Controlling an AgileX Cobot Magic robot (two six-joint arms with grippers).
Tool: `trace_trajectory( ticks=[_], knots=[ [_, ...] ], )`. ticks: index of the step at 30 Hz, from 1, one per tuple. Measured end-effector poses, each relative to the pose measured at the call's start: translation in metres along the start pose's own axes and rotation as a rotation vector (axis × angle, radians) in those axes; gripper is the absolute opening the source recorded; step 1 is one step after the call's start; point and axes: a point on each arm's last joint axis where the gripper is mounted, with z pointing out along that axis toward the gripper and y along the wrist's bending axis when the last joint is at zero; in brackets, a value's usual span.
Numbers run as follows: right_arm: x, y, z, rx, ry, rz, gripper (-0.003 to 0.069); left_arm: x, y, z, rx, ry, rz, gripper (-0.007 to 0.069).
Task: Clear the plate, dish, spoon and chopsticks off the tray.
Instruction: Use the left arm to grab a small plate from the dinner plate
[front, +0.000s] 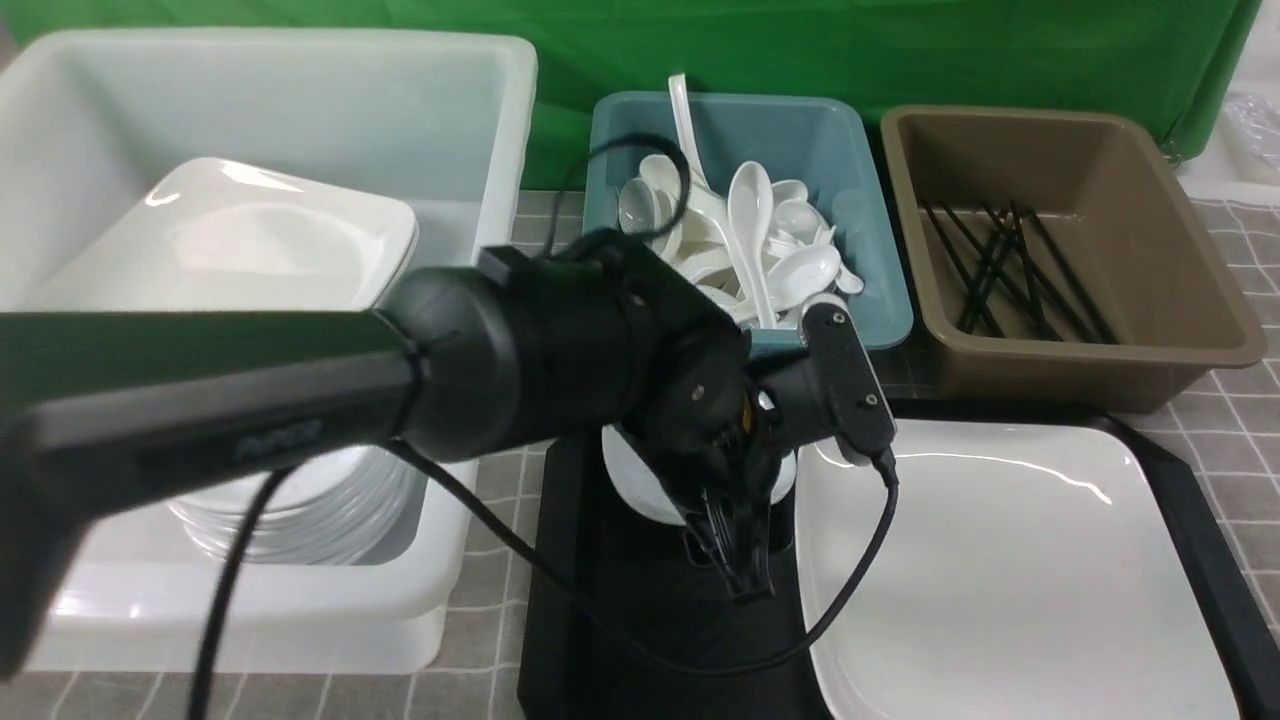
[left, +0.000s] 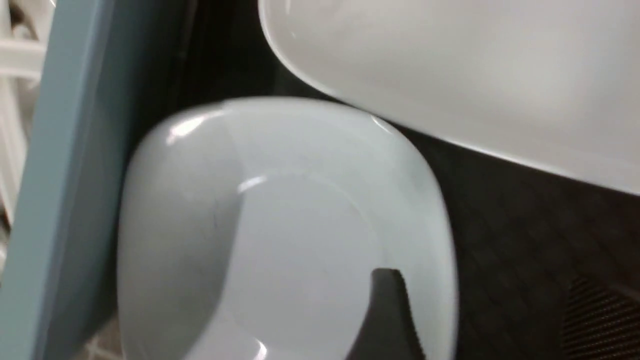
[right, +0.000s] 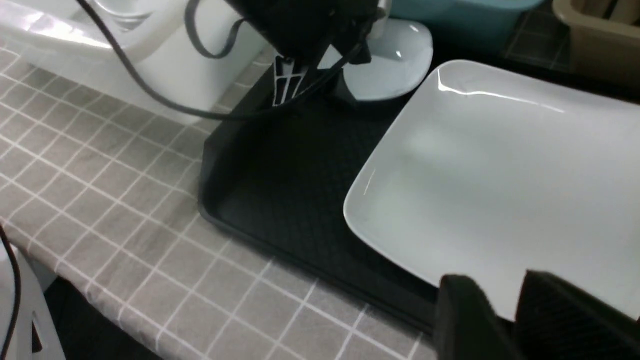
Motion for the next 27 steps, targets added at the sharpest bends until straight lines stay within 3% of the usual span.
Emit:
trace_trajectory(
  ticks=[9, 13, 19, 27],
  knots=[
    [0.002, 0.000, 0.000, 0.000, 0.020, 0.003, 0.0197, 0.008, 0.003, 0.036, -0.047, 0.032, 0.044, 0.0395],
    [0.002, 0.000, 0.000, 0.000, 0.021, 0.003, 0.0197, 0.014, 0.008, 0.041, -0.042, 0.034, 0.003, 0.0337],
    [0.002, 0.000, 0.000, 0.000, 0.021, 0.003, 0.0197, 0.017, 0.009, 0.042, 0.010, 0.027, -0.078, 0.0155],
    [0.002, 0.000, 0.000, -0.002, 0.021, 0.004, 0.0201, 0.013, 0.003, 0.021, 0.048, 0.071, -0.050, 0.0102]
  ],
)
